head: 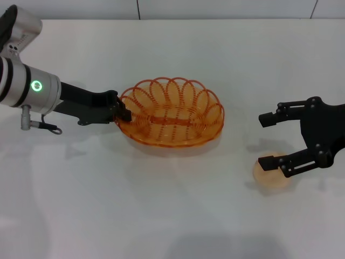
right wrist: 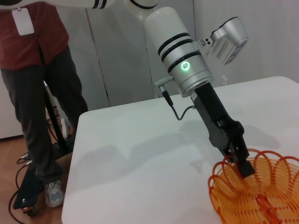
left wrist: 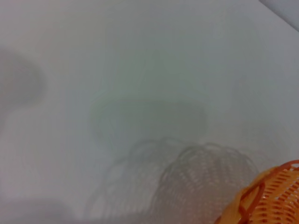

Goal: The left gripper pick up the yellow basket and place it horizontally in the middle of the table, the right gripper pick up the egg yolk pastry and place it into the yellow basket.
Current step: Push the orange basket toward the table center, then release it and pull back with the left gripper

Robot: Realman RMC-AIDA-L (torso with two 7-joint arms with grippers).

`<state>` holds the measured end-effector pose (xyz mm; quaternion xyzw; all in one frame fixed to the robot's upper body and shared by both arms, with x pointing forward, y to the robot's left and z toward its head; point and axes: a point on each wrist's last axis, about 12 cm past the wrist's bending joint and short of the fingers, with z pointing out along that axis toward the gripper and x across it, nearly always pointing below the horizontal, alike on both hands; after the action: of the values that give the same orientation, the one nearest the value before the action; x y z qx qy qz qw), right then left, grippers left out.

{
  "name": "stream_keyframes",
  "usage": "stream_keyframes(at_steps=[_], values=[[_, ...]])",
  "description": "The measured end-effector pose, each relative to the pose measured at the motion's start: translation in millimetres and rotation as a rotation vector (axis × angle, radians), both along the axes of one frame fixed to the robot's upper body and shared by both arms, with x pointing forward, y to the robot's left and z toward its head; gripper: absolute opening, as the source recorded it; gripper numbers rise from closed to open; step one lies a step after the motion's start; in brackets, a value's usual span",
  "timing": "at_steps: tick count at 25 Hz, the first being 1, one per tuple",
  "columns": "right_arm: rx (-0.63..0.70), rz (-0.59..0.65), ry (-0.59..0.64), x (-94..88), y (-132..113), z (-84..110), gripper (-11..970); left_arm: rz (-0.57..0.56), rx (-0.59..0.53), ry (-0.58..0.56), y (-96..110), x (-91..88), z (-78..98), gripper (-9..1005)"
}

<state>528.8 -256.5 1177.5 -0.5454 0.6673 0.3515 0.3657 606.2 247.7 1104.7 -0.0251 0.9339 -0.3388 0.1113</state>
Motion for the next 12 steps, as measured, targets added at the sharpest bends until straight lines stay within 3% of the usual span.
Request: stream_keyframes(at_steps=[12], values=[[-0.006, -0.003, -0.001, 0.9, -0.2, -0.7, 869, -0.008, 0.010, 0.004, -1.2, -0.6, -2.1, 144]])
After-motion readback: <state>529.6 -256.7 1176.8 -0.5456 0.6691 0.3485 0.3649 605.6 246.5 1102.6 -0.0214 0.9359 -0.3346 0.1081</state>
